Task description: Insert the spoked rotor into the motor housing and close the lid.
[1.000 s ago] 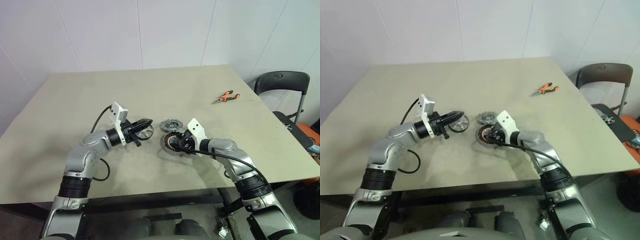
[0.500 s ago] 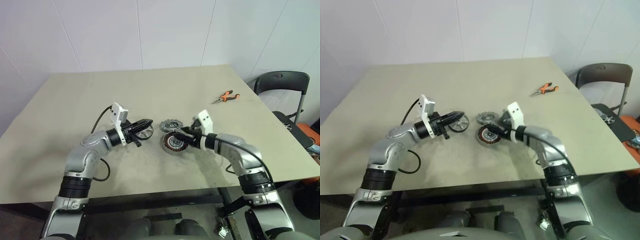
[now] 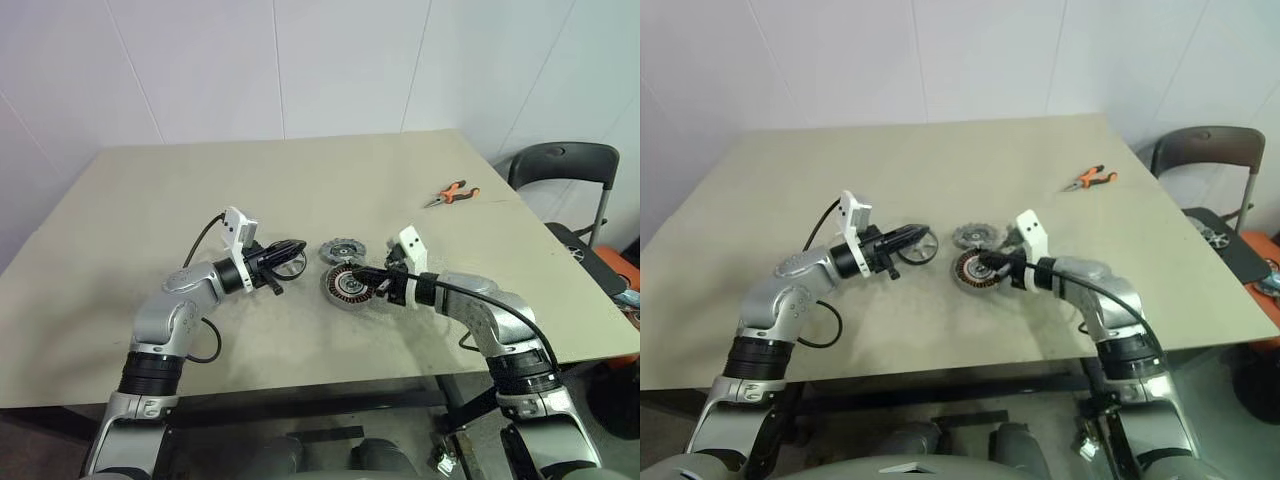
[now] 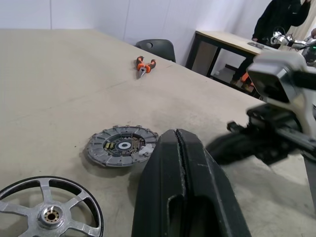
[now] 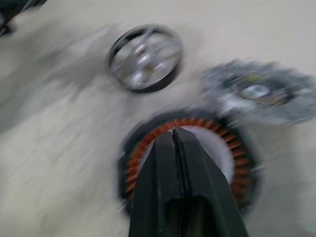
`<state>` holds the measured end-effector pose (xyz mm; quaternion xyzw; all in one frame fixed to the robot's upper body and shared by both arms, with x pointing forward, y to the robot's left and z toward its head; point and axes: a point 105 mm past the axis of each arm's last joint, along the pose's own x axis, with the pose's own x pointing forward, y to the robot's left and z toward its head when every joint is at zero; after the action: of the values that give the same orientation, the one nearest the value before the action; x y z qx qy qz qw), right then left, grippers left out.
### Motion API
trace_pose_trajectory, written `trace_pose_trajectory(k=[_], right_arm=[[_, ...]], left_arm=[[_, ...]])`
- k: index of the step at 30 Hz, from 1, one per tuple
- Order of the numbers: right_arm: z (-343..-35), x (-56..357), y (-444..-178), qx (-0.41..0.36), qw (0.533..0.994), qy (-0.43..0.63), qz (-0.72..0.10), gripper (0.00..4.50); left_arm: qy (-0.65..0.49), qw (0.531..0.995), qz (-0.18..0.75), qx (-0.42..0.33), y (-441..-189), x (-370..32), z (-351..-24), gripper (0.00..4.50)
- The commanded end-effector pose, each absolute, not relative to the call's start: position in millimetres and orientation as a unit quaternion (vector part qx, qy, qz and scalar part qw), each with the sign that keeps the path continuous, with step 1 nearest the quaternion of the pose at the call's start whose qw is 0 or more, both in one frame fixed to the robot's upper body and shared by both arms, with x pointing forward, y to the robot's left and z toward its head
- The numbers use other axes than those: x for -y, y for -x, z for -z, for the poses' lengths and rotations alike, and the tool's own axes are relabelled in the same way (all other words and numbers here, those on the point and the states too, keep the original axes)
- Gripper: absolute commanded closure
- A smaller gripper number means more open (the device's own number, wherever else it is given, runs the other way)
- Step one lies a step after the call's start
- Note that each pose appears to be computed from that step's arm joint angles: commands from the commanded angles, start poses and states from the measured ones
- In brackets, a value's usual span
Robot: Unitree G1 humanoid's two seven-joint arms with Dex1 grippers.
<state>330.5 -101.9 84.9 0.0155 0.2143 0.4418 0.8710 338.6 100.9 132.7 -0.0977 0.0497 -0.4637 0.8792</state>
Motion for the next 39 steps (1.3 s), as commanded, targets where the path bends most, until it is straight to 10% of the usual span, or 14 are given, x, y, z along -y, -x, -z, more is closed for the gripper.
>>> trace_pose_trajectory(k=[1, 39], right_arm=[[-96.3, 100.2, -331.1, -0.195, 0.87, -0.004, -0.452, 4.45], [-76.5, 91.6, -349.5, -0.195, 0.89, 0.031, -0.411, 4.45]], left_arm=[[0.085, 0.879, 0.468, -0.028, -338.3, -100.3, -144.8, 4.5], [0.086, 0.881, 0.465, -0.024, -339.1, -97.2, -146.1, 4.5]])
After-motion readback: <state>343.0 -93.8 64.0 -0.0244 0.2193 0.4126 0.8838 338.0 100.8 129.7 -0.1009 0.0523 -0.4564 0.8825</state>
